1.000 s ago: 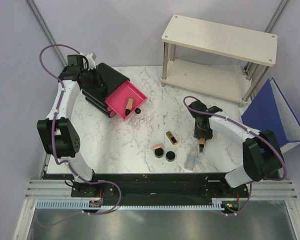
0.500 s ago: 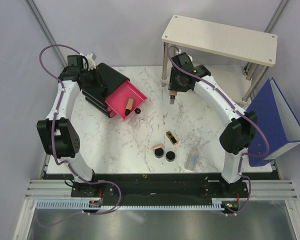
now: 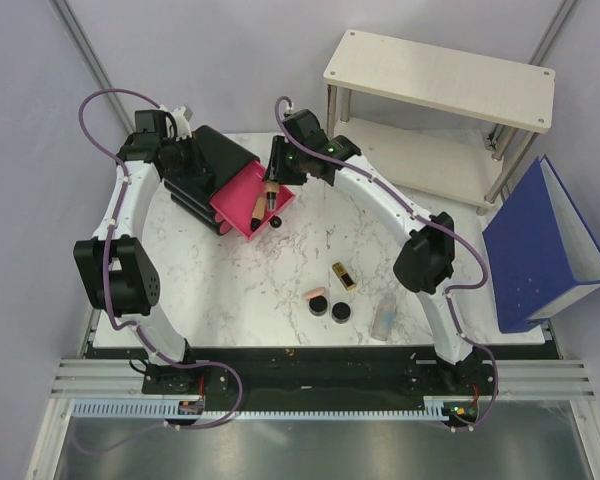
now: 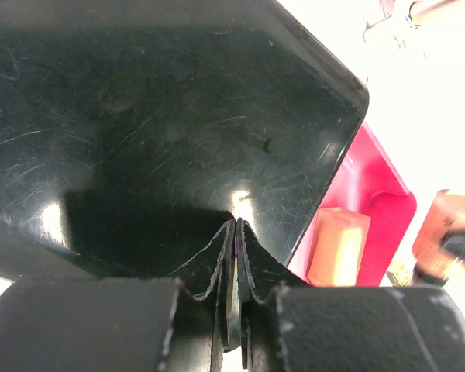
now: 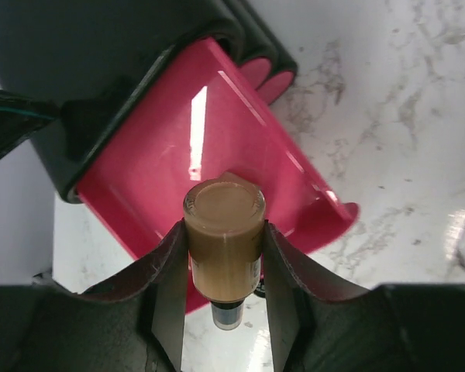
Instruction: Organize the makeup
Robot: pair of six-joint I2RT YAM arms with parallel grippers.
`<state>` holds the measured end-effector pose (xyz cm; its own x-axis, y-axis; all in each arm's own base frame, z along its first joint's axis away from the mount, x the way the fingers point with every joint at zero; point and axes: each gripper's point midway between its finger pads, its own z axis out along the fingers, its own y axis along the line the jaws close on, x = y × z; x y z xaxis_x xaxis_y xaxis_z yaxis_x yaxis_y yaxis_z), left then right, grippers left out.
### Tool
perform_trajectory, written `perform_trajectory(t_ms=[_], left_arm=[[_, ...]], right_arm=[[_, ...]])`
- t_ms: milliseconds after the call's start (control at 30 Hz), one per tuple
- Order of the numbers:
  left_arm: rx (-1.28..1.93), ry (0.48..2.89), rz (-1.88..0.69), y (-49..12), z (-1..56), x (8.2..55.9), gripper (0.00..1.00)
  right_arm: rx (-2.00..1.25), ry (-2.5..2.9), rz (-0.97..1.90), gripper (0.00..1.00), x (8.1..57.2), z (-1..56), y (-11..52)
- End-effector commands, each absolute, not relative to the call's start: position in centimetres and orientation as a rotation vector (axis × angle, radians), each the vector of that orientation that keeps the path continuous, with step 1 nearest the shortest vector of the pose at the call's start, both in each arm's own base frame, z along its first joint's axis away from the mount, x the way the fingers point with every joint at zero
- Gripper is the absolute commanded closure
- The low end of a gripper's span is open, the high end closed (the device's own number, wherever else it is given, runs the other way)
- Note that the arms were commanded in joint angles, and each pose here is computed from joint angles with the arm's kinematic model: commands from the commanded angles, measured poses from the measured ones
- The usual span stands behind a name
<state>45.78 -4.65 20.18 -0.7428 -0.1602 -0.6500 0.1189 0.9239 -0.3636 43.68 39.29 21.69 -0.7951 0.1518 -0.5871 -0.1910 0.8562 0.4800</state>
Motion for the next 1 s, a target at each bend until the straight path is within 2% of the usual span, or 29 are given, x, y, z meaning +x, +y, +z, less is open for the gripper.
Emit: perform_trajectory(t_ms=[0, 200, 633, 833, 867, 967], left_arm=[[-0.092, 2.724, -0.424, -3.2, 12.1, 39.7, 0.88], [-0.091, 2.728, -0.424, -3.2, 12.0, 39.6, 0.88], [-0.086, 2.729, -0.443, -3.4, 12.0, 39.5, 0.88], [-0.084, 2.724, -0.446, -3.5, 12.1, 39.6, 0.88], [-0.082, 2.724, -0.447, -3.5, 12.1, 39.6, 0.88], [-0.089, 2.723, -0.427, -3.3, 12.2, 39.6, 0.88]], right_arm=[[-0.049, 2.265, 0.95, 1.0, 43.6, 25.2, 43.8], [-0.099, 2.239, 1.025, 1.0, 42.9, 24.4, 46.8], [-0.069, 2.262, 1.064, 0.94, 43.8, 21.2, 48.6], [-0.048, 2.276, 1.047, 0.75, 43.9, 20.6, 48.3], [-0.046, 2.273, 1.043, 0.65, 43.8, 20.9, 48.2], [-0.043, 2.257, 1.016, 0.5, 43.9, 21.5, 47.7]])
